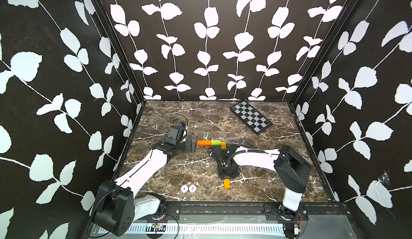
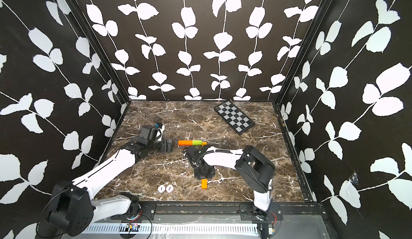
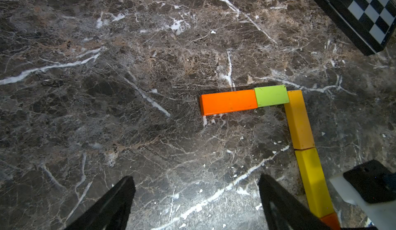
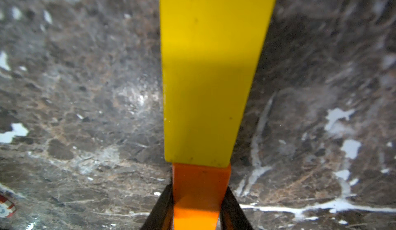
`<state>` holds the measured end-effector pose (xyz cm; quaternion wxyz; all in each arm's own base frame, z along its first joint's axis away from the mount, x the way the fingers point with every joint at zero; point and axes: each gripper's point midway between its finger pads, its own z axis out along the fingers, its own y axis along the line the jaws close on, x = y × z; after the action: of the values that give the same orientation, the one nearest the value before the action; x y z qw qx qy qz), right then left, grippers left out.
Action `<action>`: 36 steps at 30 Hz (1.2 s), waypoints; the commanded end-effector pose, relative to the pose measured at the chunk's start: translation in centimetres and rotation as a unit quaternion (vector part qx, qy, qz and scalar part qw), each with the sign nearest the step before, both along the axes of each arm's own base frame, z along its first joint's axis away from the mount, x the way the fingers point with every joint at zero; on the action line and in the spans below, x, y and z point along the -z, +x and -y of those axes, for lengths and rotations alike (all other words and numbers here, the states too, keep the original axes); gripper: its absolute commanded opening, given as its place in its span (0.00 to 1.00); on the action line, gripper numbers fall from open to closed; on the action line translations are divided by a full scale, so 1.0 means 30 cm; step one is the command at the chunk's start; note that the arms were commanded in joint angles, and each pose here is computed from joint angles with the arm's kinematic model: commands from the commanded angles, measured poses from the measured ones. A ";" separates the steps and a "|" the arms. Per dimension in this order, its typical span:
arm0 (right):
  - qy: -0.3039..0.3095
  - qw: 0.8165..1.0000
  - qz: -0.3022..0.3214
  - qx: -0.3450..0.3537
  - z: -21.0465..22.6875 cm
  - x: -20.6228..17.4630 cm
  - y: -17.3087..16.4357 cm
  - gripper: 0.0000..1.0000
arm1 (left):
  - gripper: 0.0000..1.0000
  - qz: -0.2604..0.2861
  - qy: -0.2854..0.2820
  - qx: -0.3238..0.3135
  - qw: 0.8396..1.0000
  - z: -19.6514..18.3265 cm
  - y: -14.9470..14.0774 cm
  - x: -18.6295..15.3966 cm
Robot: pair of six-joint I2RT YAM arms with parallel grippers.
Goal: Assemble the number 7 with building blocks
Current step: Assemble the building block at the center of the board.
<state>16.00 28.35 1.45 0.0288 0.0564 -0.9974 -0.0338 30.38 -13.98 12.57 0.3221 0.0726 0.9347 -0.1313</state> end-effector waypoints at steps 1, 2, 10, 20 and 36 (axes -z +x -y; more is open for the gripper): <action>-0.034 0.999 0.014 0.006 0.038 0.068 0.032 0.35 | 0.93 0.009 0.005 0.003 1.000 -0.007 -0.011 -0.016; -0.034 0.999 0.014 0.005 0.036 0.070 0.032 0.35 | 0.93 0.008 0.005 0.003 1.000 -0.008 -0.011 -0.015; -0.030 0.999 0.012 0.001 0.024 0.069 0.033 0.34 | 0.93 0.009 0.006 0.003 1.000 -0.009 -0.011 -0.017; -0.028 1.000 0.012 0.003 0.018 0.071 0.034 0.35 | 0.93 0.008 0.006 0.003 1.000 -0.011 -0.013 -0.014; -0.032 0.999 0.012 0.004 0.017 0.069 0.037 0.37 | 0.93 0.010 0.007 0.003 1.000 -0.013 -0.016 -0.017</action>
<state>16.20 28.56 1.45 0.0299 0.0609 -0.9973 -0.0292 30.40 -13.84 12.68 0.3251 0.0745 0.9341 -0.1273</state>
